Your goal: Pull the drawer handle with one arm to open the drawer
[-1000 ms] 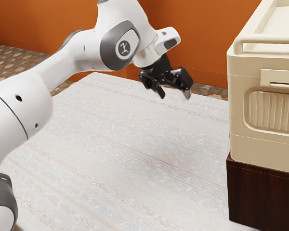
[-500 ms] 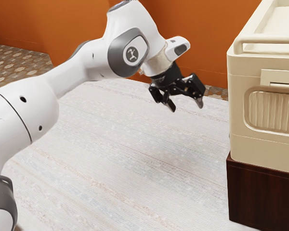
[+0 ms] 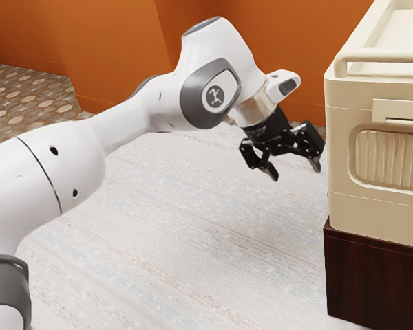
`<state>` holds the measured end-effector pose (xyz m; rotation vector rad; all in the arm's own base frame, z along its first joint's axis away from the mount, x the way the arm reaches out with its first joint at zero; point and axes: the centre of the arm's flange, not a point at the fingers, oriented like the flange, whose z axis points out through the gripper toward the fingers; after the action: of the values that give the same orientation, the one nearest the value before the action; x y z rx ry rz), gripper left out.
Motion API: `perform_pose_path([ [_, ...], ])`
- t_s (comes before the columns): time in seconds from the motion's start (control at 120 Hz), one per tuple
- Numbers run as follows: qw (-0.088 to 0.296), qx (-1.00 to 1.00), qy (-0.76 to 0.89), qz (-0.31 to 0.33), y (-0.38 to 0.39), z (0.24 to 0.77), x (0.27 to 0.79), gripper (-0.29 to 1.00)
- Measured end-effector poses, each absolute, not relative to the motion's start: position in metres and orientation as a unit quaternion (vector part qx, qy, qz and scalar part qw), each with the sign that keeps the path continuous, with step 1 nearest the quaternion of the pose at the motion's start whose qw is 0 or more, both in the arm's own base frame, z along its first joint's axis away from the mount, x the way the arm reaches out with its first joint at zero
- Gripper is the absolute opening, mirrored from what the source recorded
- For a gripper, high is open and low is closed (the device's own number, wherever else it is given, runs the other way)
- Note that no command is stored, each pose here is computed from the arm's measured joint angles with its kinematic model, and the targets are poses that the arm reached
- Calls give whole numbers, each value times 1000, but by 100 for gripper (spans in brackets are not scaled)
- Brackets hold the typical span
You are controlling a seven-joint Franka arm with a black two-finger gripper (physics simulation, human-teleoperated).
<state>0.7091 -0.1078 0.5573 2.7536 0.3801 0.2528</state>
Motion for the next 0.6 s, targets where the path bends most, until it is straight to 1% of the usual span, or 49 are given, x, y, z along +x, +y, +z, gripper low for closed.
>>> perform_pose_path([
  [0.342, 221, 956, 168, 90, -115, 558, 714, 70],
  [0.6, 235, 953, 173, 84, -129, 548, 717, 70],
])
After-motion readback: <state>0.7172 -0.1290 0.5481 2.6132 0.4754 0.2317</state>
